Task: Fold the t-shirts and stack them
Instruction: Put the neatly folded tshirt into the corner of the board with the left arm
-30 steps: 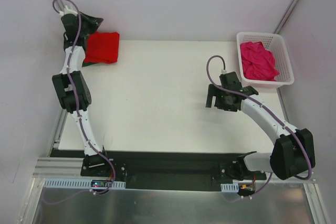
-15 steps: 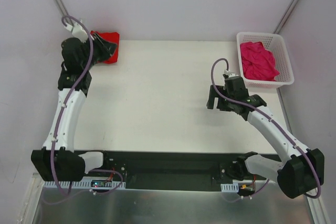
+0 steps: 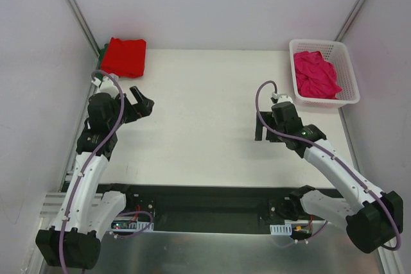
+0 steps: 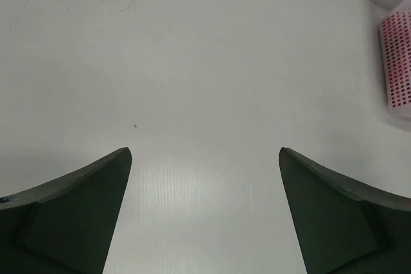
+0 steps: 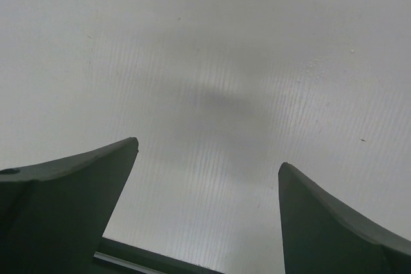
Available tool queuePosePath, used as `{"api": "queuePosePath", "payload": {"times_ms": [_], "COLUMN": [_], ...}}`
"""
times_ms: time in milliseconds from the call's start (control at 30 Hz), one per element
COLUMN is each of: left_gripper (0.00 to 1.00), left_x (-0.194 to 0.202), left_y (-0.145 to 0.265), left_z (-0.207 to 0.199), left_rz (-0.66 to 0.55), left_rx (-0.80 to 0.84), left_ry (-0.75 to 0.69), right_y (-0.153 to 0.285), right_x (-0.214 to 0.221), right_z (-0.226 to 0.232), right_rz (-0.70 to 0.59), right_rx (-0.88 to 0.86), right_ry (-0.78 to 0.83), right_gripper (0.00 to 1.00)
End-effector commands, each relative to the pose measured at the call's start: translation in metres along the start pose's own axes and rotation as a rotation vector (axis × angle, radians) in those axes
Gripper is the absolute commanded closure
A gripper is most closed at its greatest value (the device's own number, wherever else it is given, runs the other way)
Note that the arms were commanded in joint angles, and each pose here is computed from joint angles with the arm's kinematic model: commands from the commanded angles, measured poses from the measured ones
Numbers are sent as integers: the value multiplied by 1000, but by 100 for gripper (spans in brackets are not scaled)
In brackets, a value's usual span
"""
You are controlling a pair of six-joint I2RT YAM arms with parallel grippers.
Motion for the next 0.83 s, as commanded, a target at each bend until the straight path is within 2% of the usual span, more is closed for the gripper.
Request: {"api": "queuePosePath", "payload": {"times_ms": [0, 100, 467, 667, 800], "left_gripper": [1, 1, 1, 1, 1], "left_x": [18, 20, 37, 35, 34], "left_y": [-4, -8, -21, -14, -15], "left_z": [22, 18, 34, 39, 38], "left_rz": [44, 82, 88, 7, -5], "left_rx": [-63, -59, -187, -199, -193], "left_ry": [-31, -23, 60, 47, 49], "right_y": [4, 8, 33, 29, 30], "right_x": [9, 13, 31, 30, 21], "right_z": [-5, -7, -22, -21, -19], "right_rz": [-10, -20, -96, -112, -133], "right_rx": [94, 132, 212, 203, 195], "right_ry": [-2, 4, 16, 17, 18], "right_gripper": [4, 4, 4, 4, 4]}}
Point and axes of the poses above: each gripper's point midway between its finger pads, its own y axis back along the fingers, its own z axis along the line the jaws close on, x = y × z, the point moved 8 cm from there along y, back along the fingers, and after that the axes turned 15 degrees about y, right-handed, at the moved point
